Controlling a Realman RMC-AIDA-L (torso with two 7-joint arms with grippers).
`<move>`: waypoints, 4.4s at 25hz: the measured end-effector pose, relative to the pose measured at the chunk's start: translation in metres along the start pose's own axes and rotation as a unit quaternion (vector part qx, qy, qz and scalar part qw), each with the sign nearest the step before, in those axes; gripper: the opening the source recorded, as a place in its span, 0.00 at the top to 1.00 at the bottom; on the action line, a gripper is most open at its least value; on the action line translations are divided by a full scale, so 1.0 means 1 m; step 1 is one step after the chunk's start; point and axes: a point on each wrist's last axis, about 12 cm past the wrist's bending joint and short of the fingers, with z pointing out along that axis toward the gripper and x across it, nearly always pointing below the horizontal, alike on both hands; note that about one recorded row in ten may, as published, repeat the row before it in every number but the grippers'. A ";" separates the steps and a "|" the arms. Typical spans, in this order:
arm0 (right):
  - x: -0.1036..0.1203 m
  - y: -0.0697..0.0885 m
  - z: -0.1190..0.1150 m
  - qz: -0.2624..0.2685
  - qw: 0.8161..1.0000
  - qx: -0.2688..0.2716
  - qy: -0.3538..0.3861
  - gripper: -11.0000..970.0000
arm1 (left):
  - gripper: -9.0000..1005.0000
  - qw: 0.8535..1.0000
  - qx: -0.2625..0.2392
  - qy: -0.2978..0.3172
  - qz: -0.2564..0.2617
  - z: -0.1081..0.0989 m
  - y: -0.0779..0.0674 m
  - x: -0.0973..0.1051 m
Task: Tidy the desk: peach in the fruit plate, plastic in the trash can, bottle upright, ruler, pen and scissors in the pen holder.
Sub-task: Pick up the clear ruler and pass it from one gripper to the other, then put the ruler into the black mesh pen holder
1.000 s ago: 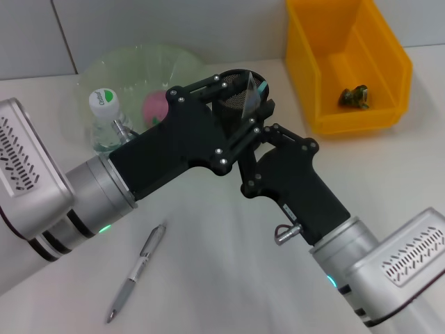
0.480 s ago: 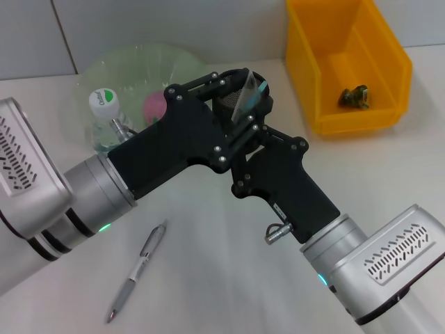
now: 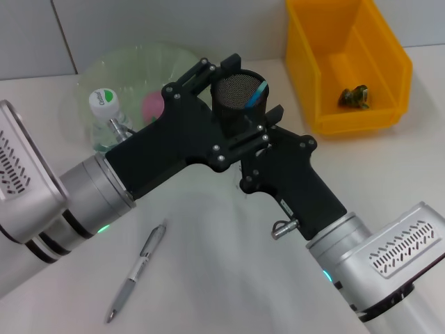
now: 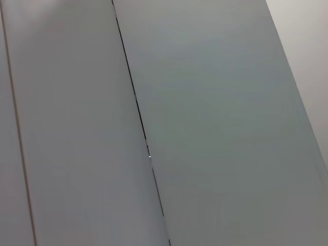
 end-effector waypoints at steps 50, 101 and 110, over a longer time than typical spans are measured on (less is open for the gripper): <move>-0.074 -0.086 0.135 -0.039 0.996 -0.081 -0.004 0.98 | 0.20 0.988 0.094 0.075 -0.092 -0.105 -0.024 0.013; -0.040 -0.103 0.144 -0.059 0.996 -0.054 0.049 0.98 | 0.21 0.988 0.099 0.069 -0.095 -0.104 -0.025 0.014; -0.034 -0.103 0.142 -0.057 0.995 -0.051 0.059 0.98 | 0.21 0.988 0.099 0.069 -0.095 -0.104 -0.025 0.014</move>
